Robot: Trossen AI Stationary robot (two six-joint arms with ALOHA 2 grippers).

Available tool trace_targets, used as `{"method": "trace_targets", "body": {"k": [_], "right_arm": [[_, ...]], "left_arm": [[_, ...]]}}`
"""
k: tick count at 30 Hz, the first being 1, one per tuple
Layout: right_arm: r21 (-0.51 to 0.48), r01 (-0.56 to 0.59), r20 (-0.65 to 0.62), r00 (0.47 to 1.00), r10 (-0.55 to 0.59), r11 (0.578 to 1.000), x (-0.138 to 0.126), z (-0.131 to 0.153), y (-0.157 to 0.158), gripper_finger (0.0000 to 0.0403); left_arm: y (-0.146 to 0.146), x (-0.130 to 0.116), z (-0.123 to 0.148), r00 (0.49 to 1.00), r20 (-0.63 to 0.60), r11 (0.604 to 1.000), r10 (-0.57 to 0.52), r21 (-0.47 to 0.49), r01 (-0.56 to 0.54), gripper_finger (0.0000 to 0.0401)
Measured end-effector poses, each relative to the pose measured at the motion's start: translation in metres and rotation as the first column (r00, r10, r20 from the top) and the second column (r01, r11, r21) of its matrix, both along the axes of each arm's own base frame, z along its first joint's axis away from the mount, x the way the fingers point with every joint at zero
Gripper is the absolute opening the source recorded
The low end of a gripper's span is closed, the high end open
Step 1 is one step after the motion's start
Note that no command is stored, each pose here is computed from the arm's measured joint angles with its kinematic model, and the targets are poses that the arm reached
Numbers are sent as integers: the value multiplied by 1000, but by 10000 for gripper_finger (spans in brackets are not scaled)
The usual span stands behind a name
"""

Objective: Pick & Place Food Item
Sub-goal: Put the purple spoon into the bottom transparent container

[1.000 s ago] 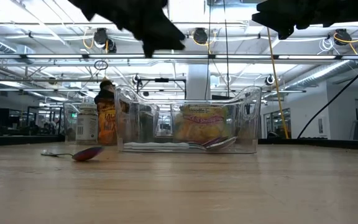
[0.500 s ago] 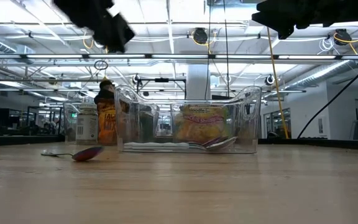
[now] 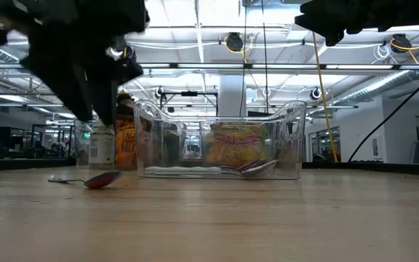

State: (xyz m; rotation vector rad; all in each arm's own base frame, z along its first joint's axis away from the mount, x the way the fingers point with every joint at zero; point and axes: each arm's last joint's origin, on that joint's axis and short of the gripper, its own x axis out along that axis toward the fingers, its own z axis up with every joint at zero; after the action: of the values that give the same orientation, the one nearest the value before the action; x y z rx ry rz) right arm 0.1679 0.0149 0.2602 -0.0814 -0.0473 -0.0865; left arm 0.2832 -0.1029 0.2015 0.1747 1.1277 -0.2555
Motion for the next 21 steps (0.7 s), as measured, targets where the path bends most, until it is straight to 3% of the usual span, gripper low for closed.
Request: {"method": "trace_targets", "body": {"k": [9,21], "right_arm": [[0,-1,2,1000,1,1000,0,0,0,169],[1,0,3,1000,0,1000,0,0,0,169]], "left_arm": [[5,9,-52,987,-157,996,40,81,-28,165],[7,10,-47,994,-82,990,73,123,-63,165]]}}
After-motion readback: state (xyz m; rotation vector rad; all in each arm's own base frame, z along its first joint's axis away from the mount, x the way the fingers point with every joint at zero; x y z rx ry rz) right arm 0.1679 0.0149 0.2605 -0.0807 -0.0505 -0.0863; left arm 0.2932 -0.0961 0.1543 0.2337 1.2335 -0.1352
